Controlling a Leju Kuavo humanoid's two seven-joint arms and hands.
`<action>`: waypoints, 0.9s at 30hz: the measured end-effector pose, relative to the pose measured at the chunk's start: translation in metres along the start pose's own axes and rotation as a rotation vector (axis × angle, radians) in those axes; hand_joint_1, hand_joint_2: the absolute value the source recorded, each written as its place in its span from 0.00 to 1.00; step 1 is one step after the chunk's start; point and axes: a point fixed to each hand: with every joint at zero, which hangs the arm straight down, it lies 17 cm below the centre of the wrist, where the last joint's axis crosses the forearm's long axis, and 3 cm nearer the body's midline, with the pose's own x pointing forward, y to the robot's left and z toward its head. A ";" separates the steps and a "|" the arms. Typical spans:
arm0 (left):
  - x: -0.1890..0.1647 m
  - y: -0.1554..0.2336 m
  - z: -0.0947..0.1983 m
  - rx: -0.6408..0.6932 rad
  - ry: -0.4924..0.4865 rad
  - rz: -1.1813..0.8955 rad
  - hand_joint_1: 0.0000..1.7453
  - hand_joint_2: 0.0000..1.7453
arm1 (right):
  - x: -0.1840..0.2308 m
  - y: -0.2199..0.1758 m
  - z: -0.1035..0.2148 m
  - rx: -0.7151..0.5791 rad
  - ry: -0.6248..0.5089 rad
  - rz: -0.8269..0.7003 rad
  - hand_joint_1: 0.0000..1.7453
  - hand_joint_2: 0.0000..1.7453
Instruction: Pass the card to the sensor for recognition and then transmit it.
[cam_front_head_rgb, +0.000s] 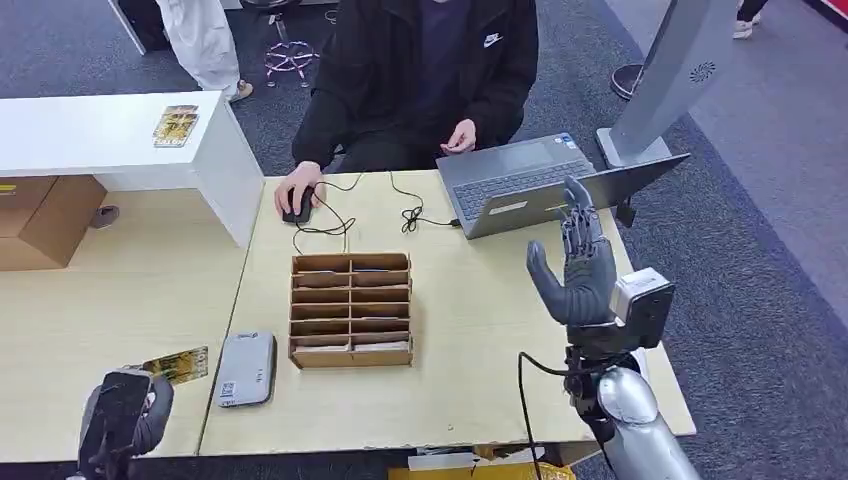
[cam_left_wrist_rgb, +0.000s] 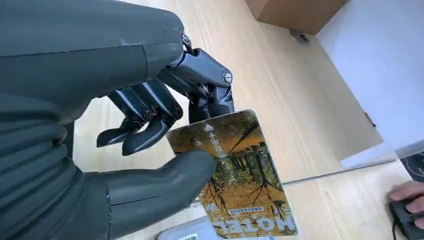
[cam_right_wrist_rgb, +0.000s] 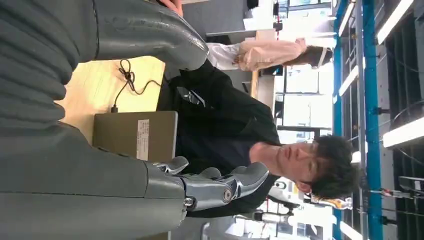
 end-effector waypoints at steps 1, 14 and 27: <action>0.001 0.000 -0.001 0.000 -0.003 0.011 1.00 1.00 | 0.000 0.000 0.000 0.000 -0.001 0.000 0.00 1.00; 0.000 -0.024 -0.015 -0.061 0.033 0.129 1.00 1.00 | 0.001 0.002 0.000 0.015 -0.003 -0.005 0.00 1.00; -0.024 -0.041 -0.014 -0.128 0.094 0.144 1.00 1.00 | 0.000 0.006 -0.003 0.032 -0.001 -0.013 0.00 1.00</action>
